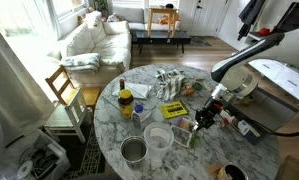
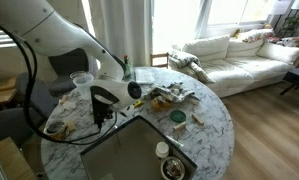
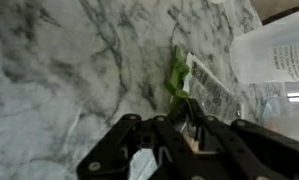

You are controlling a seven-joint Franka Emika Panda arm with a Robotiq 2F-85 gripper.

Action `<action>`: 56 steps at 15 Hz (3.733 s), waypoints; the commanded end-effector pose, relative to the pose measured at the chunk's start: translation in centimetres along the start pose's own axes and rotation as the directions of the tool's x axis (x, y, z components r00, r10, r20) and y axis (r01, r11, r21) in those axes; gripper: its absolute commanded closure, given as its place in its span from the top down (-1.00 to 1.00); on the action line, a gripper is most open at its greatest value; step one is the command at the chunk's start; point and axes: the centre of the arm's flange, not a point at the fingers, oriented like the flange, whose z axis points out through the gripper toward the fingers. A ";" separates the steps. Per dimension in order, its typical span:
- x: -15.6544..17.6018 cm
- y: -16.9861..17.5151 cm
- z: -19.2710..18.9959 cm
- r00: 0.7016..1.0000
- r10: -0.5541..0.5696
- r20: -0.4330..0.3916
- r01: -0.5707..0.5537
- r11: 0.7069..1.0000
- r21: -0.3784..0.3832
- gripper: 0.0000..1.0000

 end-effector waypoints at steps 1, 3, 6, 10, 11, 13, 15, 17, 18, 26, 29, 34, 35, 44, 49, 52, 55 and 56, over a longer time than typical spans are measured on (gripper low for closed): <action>0.3 0.4 -1.8 0.992 0.118 0.040 -0.119 0.992 0.039 -0.97; 0.4 0.8 -2.6 0.981 0.184 0.062 -0.187 0.981 0.045 -0.96; 0.4 1.1 -3.8 0.961 0.265 0.081 -0.270 0.961 0.055 -0.96; 0.0 0.7 -5.3 0.924 0.358 0.135 -0.369 0.927 0.071 -0.96; -0.2 0.5 -5.7 0.914 0.377 0.152 -0.391 0.918 0.073 -0.96; -0.4 0.4 -6.7 0.885 0.437 0.164 -0.451 0.890 0.064 -0.96; -0.4 0.2 -7.6 0.859 0.487 0.155 -0.500 0.864 0.056 -0.96; -0.3 0.1 -8.4 0.835 0.529 0.150 -0.541 0.839 0.053 -0.96; -0.2 0.0 -8.7 0.821 0.550 0.152 -0.562 0.825 0.053 -0.96; 1.1 -0.7 -10.9 0.673 0.714 0.195 -0.732 0.680 0.038 -0.96; 2.0 0.1 -11.2 0.627 0.736 0.256 -0.765 0.644 0.024 -0.96; 3.4 1.9 -11.0 0.548 0.778 0.308 -0.815 0.580 -0.013 -0.96; 3.6 2.3 -10.7 0.543 0.776 0.320 -0.817 0.577 -0.013 -0.96; 5.0 3.5 -10.1 0.554 0.797 0.241 -0.812 0.581 -0.055 -0.85; 5.2 3.9 -10.8 0.564 0.800 0.202 -0.810 0.584 -0.048 -0.78; 5.3 4.1 -10.6 0.567 0.802 0.188 -0.808 0.586 -0.065 -0.39; 5.1 3.8 -11.1 0.581 0.798 0.159 -0.800 0.596 -0.068 -0.27; 5.1 3.7 -11.2 0.586 0.796 0.152 -0.797 0.600 -0.070 -0.09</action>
